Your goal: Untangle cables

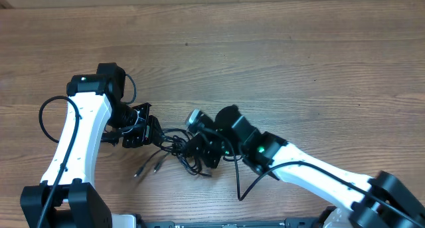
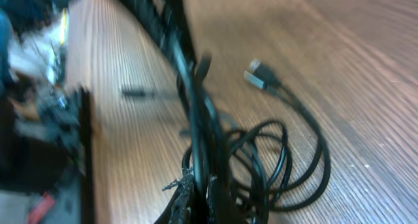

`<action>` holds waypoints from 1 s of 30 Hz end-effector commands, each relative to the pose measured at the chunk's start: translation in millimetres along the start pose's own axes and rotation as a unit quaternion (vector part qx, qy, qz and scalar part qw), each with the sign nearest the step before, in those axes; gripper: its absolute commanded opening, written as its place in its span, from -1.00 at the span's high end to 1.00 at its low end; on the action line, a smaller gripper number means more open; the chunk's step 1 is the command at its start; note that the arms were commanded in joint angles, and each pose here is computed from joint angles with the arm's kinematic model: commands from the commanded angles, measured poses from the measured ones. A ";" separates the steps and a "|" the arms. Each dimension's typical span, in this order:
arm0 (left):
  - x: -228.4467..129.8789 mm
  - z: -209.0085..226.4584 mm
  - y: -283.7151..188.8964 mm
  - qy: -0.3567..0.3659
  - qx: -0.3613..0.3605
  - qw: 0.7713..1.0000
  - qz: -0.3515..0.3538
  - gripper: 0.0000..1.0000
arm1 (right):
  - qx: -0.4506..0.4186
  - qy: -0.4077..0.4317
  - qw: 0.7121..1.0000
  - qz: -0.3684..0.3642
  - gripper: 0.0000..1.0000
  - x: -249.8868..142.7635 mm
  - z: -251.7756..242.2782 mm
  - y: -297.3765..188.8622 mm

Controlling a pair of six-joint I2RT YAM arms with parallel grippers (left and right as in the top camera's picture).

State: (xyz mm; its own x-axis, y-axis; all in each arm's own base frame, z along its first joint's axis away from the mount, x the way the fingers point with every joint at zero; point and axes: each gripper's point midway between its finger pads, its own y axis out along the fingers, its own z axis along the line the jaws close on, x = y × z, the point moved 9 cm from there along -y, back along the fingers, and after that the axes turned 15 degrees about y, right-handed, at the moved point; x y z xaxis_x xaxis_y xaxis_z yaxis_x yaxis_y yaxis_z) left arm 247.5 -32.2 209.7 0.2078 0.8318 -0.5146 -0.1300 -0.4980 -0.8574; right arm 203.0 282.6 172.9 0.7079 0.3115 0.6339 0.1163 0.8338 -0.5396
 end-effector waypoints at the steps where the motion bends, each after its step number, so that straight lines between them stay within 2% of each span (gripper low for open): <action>1: 0.6 -1.6 -1.8 0.004 0.002 1.000 -0.005 0.92 | 0.022 0.057 0.995 -0.073 0.93 32.8 10.2 -40.3; 7: 2.2 -0.8 -1.8 -0.006 0.006 1.000 -0.015 0.91 | 0.051 0.034 0.989 -0.131 0.92 52.2 22.2 -85.7; 16: 2.0 0.9 -1.6 -0.008 0.012 1.000 -0.018 0.92 | 0.075 0.051 0.981 -0.171 0.92 64.1 33.6 -98.4; 21: 1.5 3.8 -1.7 -0.003 0.022 1.000 -0.018 0.91 | 0.020 0.072 0.979 -0.187 0.90 64.0 22.3 -97.0; 24: 1.2 3.9 -1.7 0.014 0.022 1.000 -0.016 0.92 | -0.035 0.100 0.978 -0.179 0.60 56.6 10.0 -94.7; 28: 1.2 4.0 -1.7 0.042 0.023 0.999 -0.015 0.91 | -0.071 0.124 0.978 -0.154 -0.13 46.1 1.5 -92.5; 29: 1.1 3.9 -1.7 0.053 0.023 0.998 -0.015 0.91 | -0.074 0.127 0.978 -0.148 -0.29 44.0 0.5 -92.0; 30: 1.1 3.9 -1.7 0.063 0.023 0.998 -0.014 0.92 | -0.077 0.130 0.978 -0.143 -0.34 42.1 -0.2 -91.7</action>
State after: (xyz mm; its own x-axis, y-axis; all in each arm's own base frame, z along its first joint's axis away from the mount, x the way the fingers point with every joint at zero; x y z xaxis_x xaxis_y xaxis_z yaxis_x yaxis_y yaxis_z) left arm 241.7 -29.5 209.1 0.2472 0.8354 -0.4909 -0.1676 -0.4621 -0.8708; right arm 219.6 224.0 240.5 0.8017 -0.0304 0.5970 0.3684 0.8116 -0.4533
